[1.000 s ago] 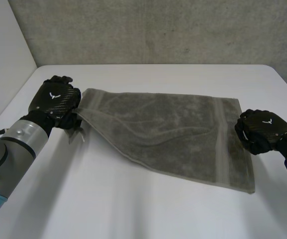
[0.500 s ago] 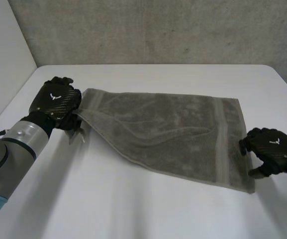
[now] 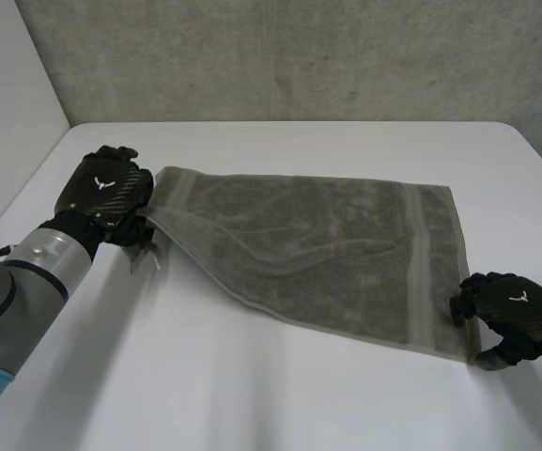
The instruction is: Fold the towel.
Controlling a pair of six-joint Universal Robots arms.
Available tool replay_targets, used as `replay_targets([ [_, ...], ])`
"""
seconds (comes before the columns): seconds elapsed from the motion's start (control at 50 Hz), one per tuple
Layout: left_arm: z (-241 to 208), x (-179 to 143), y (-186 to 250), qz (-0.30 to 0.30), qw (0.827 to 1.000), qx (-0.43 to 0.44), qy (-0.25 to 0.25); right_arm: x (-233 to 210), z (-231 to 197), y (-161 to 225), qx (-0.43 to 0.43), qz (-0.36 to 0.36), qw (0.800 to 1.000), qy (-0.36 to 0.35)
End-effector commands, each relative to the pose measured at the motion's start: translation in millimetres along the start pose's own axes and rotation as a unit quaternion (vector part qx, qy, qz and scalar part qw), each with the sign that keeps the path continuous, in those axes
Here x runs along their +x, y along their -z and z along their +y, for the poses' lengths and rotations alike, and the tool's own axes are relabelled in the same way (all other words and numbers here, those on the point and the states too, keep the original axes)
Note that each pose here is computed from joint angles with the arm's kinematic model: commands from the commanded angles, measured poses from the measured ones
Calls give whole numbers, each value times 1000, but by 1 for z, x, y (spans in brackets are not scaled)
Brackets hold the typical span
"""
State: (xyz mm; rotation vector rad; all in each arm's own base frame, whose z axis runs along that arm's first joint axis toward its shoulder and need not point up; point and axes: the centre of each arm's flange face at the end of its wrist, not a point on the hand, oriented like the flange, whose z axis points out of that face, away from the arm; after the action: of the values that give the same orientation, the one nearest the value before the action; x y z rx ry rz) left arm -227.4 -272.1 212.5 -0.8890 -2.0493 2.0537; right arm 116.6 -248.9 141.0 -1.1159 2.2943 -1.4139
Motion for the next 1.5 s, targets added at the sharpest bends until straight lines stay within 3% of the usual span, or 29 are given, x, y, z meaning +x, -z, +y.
replay_targets([
  [0.02,0,0,0,0,1000,-1,0,-1,4,-4,-4,-7,1000,0],
  [0.76,0,-1,0,-1,1000,1,0,6,16,-15,-6,-2,1000,-4],
  [1.06,0,0,0,0,1000,-1,0,20,-37,-5,65,14,998,-13],
  [1.32,0,1,0,0,1000,-1,0,5,-28,-6,49,-3,999,-18],
  [1.5,0,1,0,0,1000,-1,0,-5,-15,-9,32,-20,999,16],
])
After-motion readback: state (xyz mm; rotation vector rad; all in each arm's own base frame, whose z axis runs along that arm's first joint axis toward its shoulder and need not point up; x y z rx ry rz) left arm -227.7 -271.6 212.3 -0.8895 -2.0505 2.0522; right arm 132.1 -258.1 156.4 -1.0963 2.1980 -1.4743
